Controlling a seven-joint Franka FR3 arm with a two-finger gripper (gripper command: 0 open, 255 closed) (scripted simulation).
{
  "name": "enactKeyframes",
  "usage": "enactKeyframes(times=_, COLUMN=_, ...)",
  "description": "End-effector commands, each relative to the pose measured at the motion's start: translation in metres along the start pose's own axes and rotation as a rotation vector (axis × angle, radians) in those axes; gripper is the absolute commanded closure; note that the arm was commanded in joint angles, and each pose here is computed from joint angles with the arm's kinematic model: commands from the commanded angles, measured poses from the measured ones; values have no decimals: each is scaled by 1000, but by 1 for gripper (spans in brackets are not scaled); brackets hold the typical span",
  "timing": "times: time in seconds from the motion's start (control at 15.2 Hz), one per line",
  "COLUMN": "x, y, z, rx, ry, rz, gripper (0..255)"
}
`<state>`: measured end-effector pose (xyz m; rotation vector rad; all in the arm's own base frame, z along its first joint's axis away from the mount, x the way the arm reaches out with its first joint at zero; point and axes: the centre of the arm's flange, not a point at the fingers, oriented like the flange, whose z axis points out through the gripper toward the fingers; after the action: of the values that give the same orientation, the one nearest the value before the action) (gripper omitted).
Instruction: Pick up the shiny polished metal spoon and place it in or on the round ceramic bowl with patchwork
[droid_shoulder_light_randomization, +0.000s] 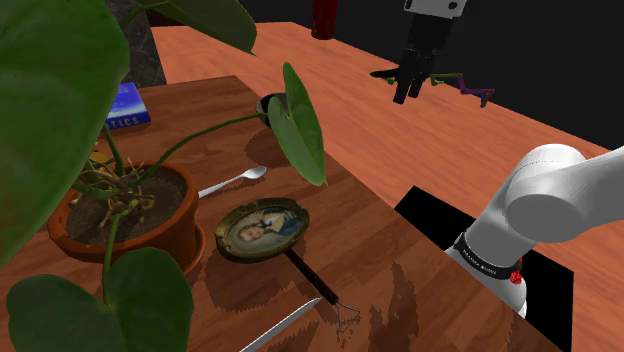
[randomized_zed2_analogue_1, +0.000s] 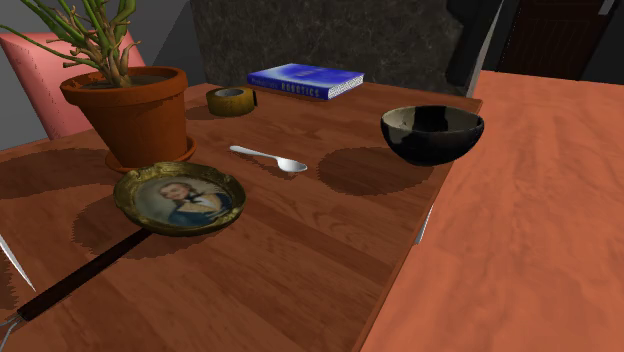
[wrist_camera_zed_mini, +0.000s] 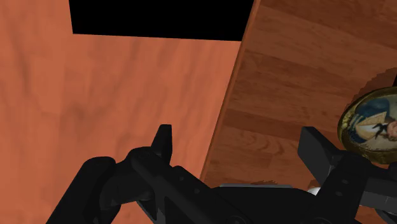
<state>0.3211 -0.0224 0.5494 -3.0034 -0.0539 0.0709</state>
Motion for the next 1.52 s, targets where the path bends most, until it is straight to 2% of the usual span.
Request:
enactKeyframes(times=0.0, x=0, y=0, z=0, rx=0, ry=0, rz=0, gripper=0)
enactKeyframes(times=1.45, x=188, y=-184, z=147, rx=-53, ry=-64, rz=225, gripper=0)
